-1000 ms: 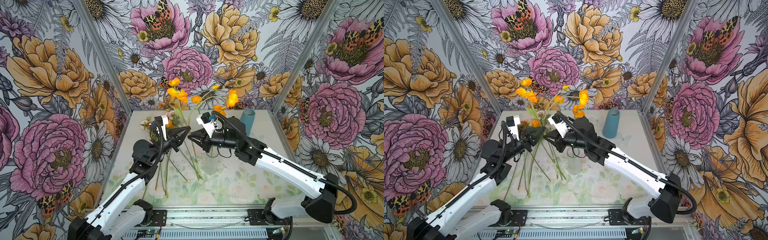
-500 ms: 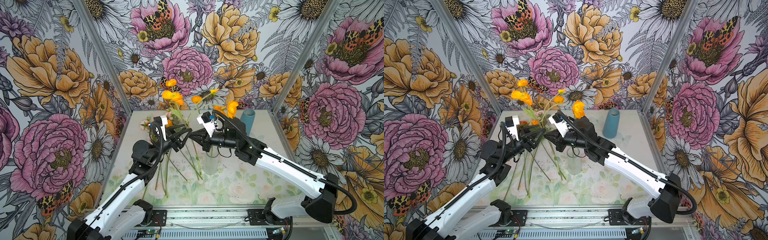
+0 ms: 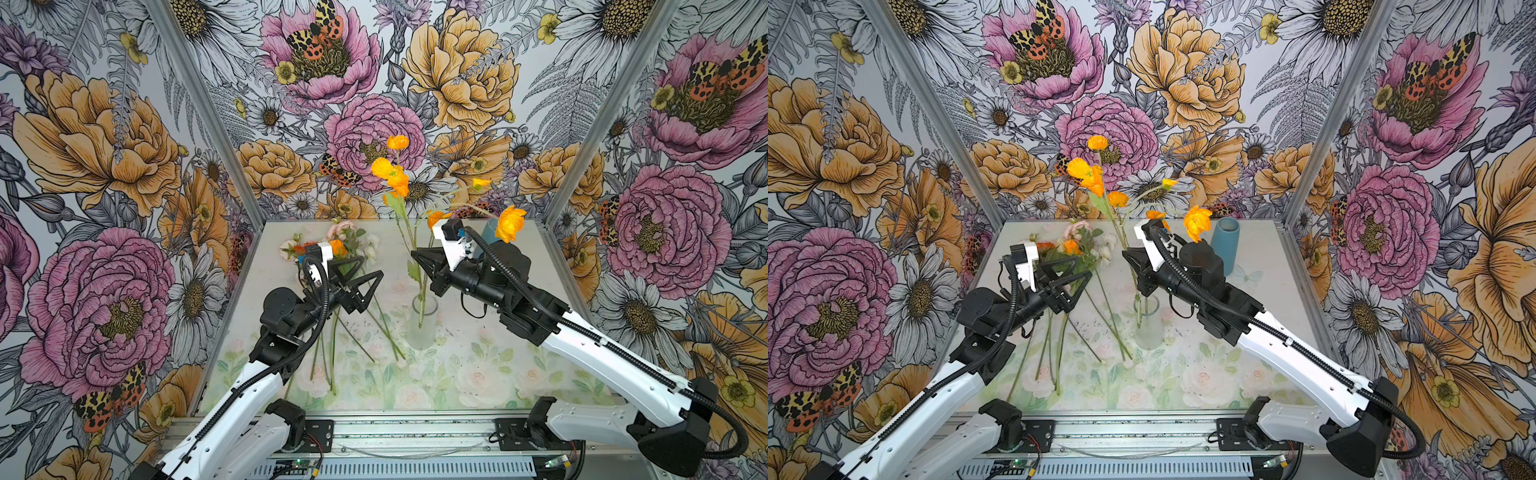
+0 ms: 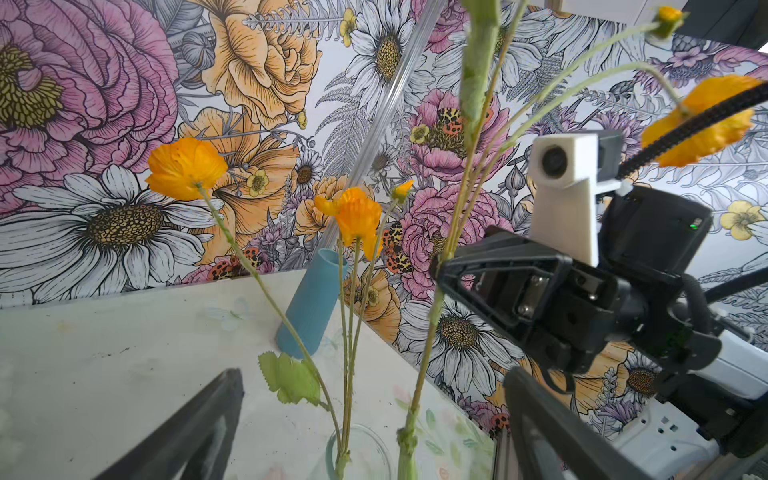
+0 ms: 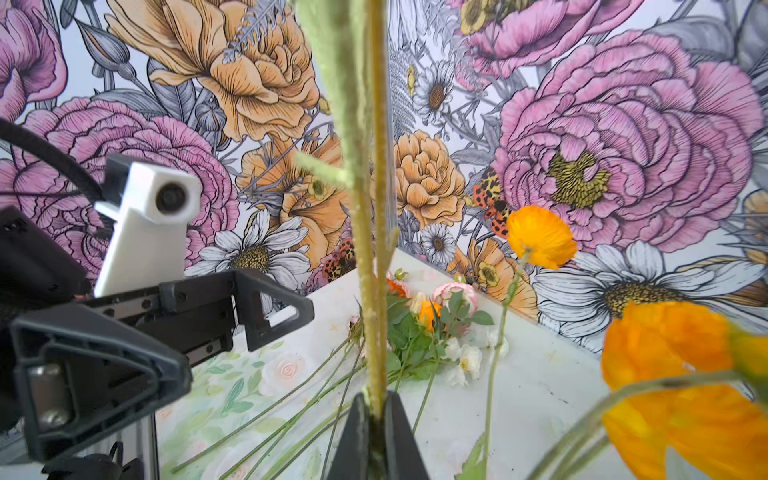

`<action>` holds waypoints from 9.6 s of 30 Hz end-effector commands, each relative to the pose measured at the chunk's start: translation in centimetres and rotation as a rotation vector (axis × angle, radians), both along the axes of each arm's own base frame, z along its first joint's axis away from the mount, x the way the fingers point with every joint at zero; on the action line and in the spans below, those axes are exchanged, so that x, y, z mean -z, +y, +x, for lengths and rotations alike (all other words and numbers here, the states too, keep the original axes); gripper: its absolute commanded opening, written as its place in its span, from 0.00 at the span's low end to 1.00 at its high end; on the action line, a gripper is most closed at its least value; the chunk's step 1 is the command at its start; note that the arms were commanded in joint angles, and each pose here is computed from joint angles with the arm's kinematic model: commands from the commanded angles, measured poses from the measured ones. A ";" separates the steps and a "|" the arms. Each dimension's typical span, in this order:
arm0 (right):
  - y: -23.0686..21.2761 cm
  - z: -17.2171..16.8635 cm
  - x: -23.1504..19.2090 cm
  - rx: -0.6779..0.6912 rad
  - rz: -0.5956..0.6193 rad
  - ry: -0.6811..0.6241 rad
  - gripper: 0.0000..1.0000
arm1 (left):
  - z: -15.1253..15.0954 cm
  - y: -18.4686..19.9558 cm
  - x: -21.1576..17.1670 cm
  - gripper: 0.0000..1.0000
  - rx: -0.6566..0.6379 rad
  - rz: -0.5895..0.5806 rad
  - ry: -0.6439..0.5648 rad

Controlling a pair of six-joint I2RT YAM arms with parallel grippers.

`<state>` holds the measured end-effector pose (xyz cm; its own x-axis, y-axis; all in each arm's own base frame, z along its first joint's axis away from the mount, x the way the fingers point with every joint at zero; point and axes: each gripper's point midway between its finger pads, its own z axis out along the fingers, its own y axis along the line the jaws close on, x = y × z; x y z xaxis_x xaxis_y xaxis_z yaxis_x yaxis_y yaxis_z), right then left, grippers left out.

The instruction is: Arrange the flowers into the vase

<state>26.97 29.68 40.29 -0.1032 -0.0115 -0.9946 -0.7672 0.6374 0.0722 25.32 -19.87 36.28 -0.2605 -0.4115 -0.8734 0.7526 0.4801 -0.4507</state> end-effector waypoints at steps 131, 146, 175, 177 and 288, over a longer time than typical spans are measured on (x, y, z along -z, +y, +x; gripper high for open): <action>-6.8 -9.4 18.0 -0.124 -0.246 0.577 1.00 | 8.2 13.0 17.9 0.94 -0.755 0.472 0.818; -3.7 -14.0 13.0 -0.304 -0.166 0.408 0.99 | 7.8 16.6 26.3 0.73 -0.859 0.394 1.003; 4.7 -13.2 7.9 -0.440 -0.137 0.239 1.00 | 11.6 16.4 25.1 0.52 -0.901 0.344 0.966; 5.0 -13.2 7.9 -0.449 -0.138 0.241 1.00 | 11.9 16.6 26.5 0.52 -0.915 0.355 1.007; -7.2 -6.5 8.0 0.075 -0.031 0.296 0.99 | 3.1 -8.1 -5.8 0.00 -0.225 0.028 -0.328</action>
